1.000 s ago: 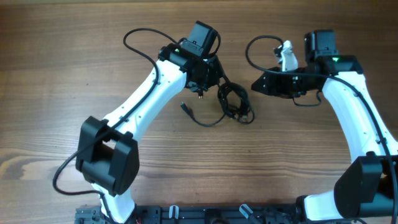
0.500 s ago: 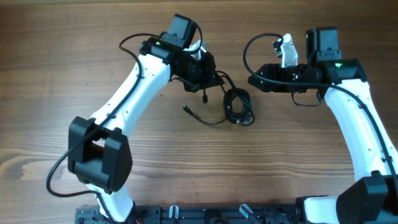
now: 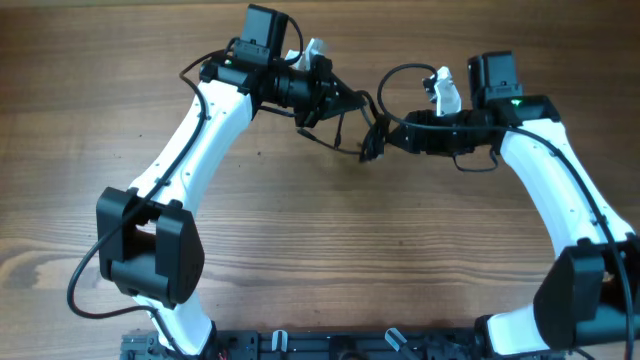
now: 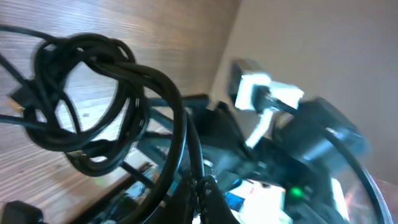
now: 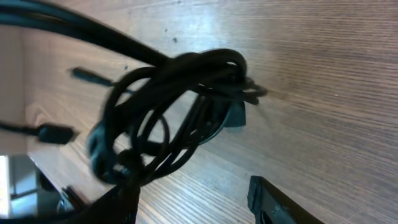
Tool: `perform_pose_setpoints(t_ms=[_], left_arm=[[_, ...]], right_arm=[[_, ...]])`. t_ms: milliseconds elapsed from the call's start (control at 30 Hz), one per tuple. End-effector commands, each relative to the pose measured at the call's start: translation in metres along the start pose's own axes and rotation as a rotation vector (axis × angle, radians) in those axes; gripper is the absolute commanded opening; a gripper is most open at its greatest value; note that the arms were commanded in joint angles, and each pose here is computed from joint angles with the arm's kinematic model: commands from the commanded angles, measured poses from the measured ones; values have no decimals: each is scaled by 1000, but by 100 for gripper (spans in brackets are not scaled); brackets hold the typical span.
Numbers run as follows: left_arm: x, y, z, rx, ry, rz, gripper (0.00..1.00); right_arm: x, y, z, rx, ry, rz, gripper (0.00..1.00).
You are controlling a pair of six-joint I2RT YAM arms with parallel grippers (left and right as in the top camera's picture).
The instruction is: Untangle cables
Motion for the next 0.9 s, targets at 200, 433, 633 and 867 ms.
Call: perform_pose_setpoints(t_ms=[200,433,633,867], left_arm=[[18,18,-63,243,-13,140,4],[20,22,-77,288,19,189,4],[26,32,-107,358,5,257,4],[29,41,-130,410,-85,246,4]], right_arm=[[-18,-34,-14,-45,-128,-16,58],[-52,-31,-9,-88,-239,-168,57],[-62,-35,-18,-48,-312,-222,53],[-65,-33,-17,-138,-257,-201,51]])
Point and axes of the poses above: each gripper's point midway between its finger pads, its own y axis back along the fingers, its own z axis along the line the jaws close on, x = y × z, the point moved 5 cm from there along y, back along the fingers, and after that the axes turned 4 degrees about -y, right-handed, at the moved point
